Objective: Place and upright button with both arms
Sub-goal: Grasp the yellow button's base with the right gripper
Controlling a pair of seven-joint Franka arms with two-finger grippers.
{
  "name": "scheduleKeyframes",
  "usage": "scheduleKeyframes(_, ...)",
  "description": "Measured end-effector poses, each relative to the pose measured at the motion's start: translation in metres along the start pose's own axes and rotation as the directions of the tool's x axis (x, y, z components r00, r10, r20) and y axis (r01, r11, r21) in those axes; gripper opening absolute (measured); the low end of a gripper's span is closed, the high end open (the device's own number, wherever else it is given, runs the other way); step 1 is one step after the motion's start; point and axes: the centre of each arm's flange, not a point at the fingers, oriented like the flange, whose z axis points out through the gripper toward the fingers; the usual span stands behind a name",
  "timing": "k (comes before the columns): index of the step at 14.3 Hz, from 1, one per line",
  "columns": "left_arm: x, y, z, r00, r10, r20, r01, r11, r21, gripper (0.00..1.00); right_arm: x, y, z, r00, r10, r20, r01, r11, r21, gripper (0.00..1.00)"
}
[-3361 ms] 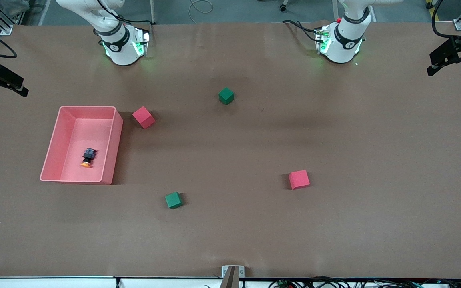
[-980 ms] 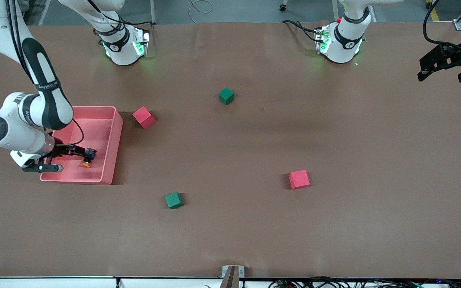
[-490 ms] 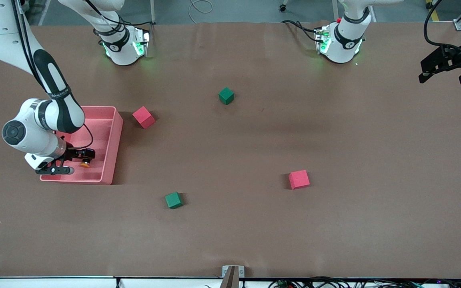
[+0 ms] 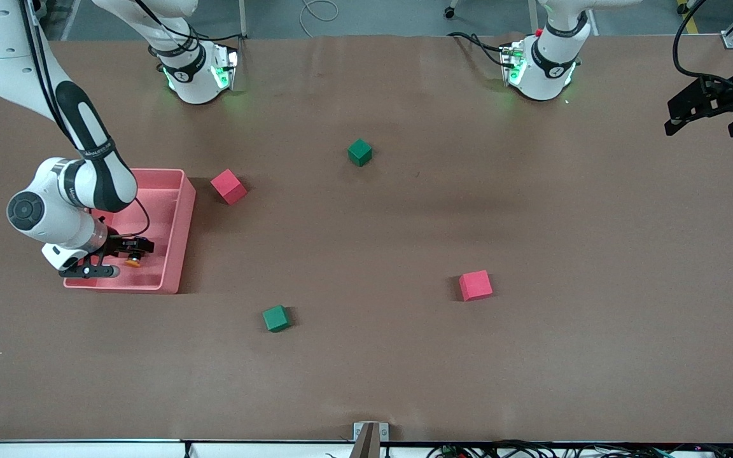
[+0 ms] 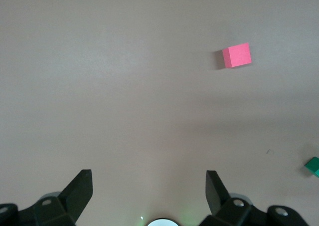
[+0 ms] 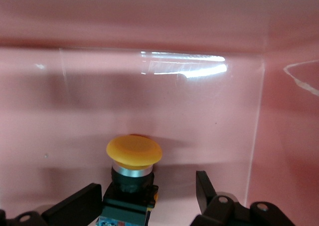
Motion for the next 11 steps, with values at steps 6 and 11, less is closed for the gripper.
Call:
scheduleKeyframes(6,0.0,0.002,0.0,1.0,0.003,0.001,-0.003,1.0,0.0,1.0,0.013,0.004,-0.028,0.998,-0.003,0.055,0.003,1.0,0.008,0.86)
scheduleKeyframes(11,0.001,0.002,0.001,1.0,0.004,0.003,-0.004,1.0,0.0,1.0,0.016,-0.006,-0.028,0.999,0.01,0.052,-0.012,0.999,0.039,0.86)
